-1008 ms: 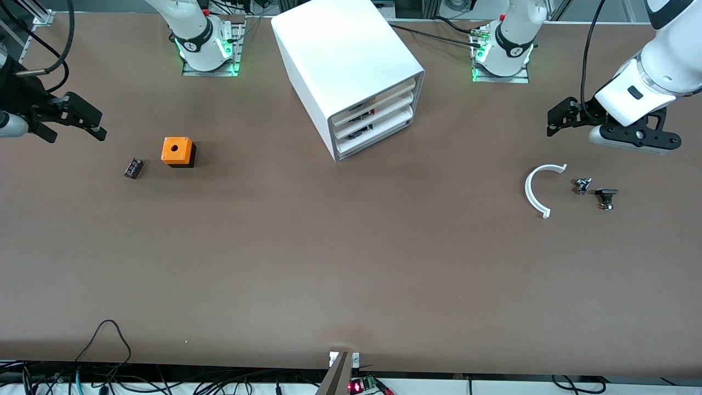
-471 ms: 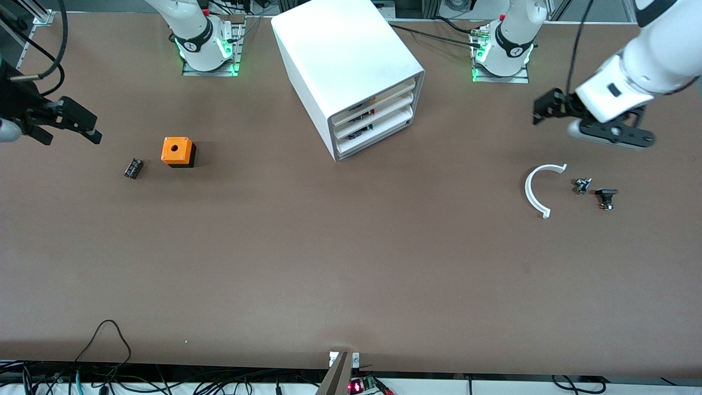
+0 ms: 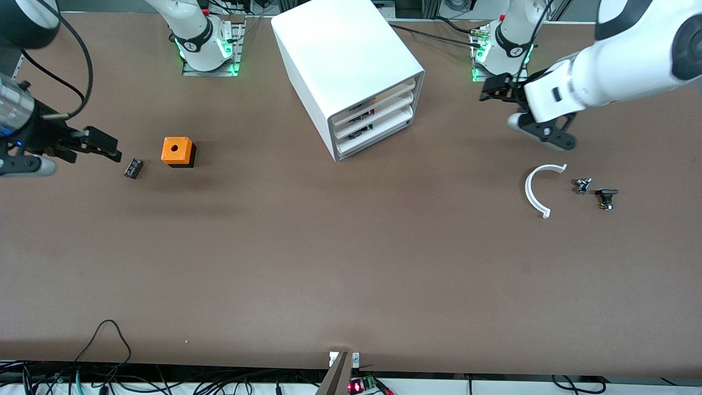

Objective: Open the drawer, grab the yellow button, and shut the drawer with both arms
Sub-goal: 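Reach the left gripper toward the cabinet drawer while the right gripper moves out, then grasp the drawer front of the white cabinet with the left gripper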

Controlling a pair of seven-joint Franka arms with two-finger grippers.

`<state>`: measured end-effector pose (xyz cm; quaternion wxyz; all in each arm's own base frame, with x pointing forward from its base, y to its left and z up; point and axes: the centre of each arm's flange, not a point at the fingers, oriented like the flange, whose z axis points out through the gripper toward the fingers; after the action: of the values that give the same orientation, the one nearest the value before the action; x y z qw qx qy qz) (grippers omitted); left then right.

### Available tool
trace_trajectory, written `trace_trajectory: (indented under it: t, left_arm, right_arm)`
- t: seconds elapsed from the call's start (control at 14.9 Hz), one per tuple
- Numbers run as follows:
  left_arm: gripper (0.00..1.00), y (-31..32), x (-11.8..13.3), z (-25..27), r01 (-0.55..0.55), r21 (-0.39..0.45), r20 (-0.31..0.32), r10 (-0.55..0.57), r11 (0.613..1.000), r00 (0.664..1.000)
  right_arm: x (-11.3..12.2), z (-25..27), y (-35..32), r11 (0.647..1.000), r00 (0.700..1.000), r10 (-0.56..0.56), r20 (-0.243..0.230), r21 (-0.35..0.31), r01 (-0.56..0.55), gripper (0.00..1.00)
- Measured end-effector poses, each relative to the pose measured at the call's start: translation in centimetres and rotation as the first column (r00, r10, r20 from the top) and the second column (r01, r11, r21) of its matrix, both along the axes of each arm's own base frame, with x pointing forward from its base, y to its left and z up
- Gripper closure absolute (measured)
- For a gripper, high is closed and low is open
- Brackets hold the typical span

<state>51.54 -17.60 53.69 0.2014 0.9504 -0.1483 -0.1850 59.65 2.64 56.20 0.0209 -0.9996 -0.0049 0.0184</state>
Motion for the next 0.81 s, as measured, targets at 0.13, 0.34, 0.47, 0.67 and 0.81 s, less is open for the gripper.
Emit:
trace_trajectory:
  t: [0.13, 0.34, 0.47, 0.67, 0.81]
  left_arm:
    - [0.00, -1.4, 0.6, -2.3, 0.060, -0.119, -0.040, -0.065, 0.991, 0.997]
    - [0.00, -3.2, 2.1, -8.1, 0.139, -0.336, -0.075, -0.174, 0.932, 0.982]
    - [0.00, -4.3, 2.6, -13.0, 0.214, -0.447, -0.039, -0.258, 0.868, 0.965]
    - [0.00, -7.3, 1.1, -19.2, 0.249, -0.532, -0.010, -0.300, 0.809, 0.954]
    - [0.00, -10.0, -0.9, -21.3, 0.252, -0.541, 0.002, -0.298, 0.802, 0.955]
  right_arm:
    - [0.6, -1.9, 0.0, 1.000, 0.999, 0.000, -0.033, 0.000, 0.000, 0.00]
    - [1.2, -4.2, 0.0, 1.000, 0.997, -0.001, -0.073, 0.000, 0.001, 0.00]
    - [1.4, -5.0, 0.1, 1.000, 0.996, 0.000, -0.087, 0.001, 0.000, 0.00]
    - [1.6, -5.7, 0.7, 0.999, 0.994, -0.043, -0.101, -0.005, 0.042, 0.00]
    - [1.6, -6.2, 2.0, 0.998, 0.992, -0.067, -0.110, -0.011, 0.066, 0.00]
